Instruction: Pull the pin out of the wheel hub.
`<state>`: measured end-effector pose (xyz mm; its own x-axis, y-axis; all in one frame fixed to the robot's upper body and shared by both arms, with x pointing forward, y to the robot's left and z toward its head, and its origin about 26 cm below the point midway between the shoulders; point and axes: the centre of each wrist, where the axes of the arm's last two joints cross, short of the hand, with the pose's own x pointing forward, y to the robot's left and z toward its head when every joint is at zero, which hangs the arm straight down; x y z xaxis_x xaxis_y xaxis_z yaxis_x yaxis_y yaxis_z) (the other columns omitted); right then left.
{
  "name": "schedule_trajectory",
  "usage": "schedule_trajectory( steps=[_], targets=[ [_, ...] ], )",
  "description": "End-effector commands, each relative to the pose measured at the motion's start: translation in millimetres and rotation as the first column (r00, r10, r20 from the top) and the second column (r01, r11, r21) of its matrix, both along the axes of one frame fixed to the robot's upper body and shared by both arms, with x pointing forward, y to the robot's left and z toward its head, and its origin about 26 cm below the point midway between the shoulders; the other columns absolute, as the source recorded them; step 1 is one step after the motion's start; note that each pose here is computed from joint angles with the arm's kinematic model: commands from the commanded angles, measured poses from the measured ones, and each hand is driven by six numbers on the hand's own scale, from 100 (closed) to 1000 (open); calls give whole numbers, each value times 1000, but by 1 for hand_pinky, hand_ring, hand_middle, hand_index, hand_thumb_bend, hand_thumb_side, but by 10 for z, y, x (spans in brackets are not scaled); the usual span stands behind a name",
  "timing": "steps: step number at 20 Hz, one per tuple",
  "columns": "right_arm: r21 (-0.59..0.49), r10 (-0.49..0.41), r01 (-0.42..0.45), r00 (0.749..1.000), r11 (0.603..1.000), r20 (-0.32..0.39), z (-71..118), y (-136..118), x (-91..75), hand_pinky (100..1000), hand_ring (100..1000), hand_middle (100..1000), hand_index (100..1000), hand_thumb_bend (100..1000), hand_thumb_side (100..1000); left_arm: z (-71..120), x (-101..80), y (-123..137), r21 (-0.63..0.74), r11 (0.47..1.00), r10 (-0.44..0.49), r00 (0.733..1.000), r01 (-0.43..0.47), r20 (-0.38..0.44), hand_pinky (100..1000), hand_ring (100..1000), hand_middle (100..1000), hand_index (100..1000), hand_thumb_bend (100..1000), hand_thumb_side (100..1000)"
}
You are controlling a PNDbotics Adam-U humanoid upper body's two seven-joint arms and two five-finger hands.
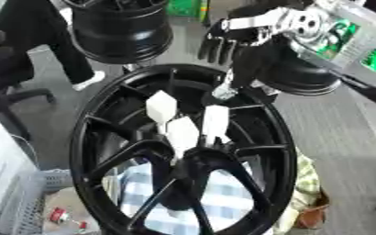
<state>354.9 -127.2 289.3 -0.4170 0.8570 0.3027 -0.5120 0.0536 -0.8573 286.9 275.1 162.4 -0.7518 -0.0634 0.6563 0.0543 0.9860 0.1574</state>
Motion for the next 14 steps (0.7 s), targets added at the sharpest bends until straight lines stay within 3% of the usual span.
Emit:
schedule_trajectory(
  steps=[1,14],
  targets=[
    [-93,-155,135,952,986,-263,58,-44,4,779,754,720,794,604,255,63,-13,-9,5,1000,-9,1000,9,19,780,797,715,852,121,684],
    [-86,-184,164,919,983,-348,-147,-181,66,777,759,724,790,557,192,55,-13,-27,7,1000,-18,1000,18,13,781,798,716,848,114,692]
  ],
)
